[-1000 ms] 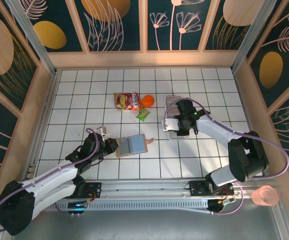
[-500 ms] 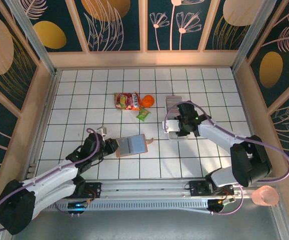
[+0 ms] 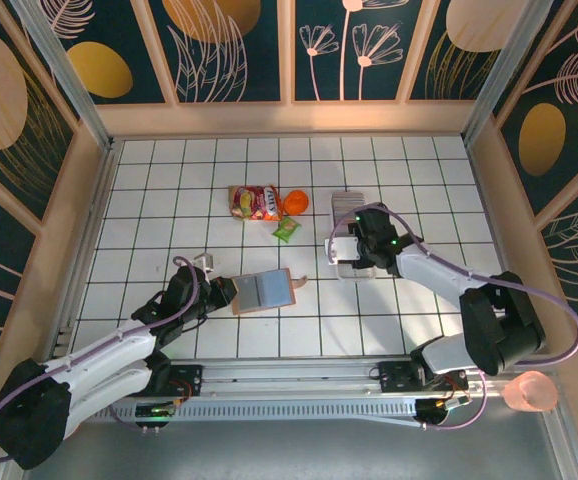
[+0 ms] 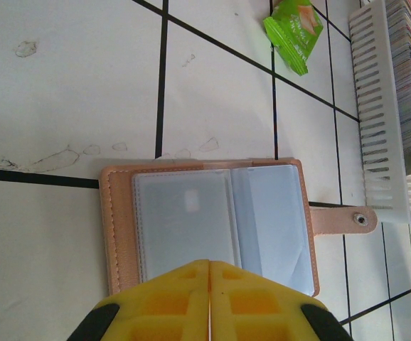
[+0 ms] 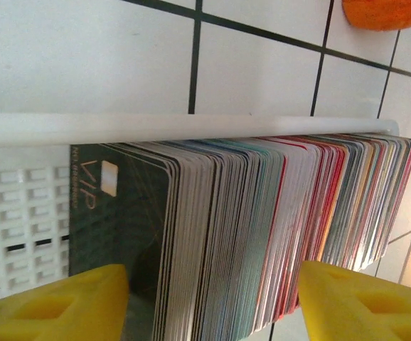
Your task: Put the credit cards into the card holder
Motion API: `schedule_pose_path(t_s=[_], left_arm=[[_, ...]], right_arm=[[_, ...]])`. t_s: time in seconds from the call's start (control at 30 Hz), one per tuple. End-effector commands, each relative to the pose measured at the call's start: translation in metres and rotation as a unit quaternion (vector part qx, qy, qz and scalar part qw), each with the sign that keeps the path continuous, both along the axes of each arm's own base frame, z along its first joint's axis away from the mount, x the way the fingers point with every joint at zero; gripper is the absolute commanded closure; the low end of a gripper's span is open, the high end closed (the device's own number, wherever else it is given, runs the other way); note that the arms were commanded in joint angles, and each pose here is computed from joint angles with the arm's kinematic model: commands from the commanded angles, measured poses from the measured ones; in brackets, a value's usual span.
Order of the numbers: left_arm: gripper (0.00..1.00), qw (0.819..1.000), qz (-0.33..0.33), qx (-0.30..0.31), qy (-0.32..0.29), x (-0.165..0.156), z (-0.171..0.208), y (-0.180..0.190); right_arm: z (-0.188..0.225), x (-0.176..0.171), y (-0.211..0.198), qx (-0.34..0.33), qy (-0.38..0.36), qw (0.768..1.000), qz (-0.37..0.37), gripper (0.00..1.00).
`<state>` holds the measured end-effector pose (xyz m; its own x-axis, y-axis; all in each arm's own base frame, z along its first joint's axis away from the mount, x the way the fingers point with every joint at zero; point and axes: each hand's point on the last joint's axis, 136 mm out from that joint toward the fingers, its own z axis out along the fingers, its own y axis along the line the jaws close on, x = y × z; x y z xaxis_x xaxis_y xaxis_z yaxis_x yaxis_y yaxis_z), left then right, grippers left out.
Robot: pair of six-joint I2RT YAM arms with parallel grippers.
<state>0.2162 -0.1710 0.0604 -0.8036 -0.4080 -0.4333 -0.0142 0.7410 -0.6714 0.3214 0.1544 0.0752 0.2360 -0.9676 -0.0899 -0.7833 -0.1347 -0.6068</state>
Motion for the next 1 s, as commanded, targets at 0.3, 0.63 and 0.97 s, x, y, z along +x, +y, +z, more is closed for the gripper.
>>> schedule_pose_path(t_s=[0.3,0.63,0.97], left_arm=[[0.93,1.000,-0.007,0.007,-0.001,-0.006,-0.007,0.003],[0.93,1.000,-0.005,0.010,0.000,-0.006,-0.009,0.004],[0.94,1.000,-0.004,0.007,0.003,-0.007,-0.009,0.004]], right_arm=[[-0.014,-0.001,0.003,-0.023,0.016,1.000,0.008,0.17],[-0.008,0.015,0.009,-0.025,-0.007,1.000,0.004,0.23],[0.006,0.013,0.008,-0.025,-0.015,1.000,0.004,0.49]])
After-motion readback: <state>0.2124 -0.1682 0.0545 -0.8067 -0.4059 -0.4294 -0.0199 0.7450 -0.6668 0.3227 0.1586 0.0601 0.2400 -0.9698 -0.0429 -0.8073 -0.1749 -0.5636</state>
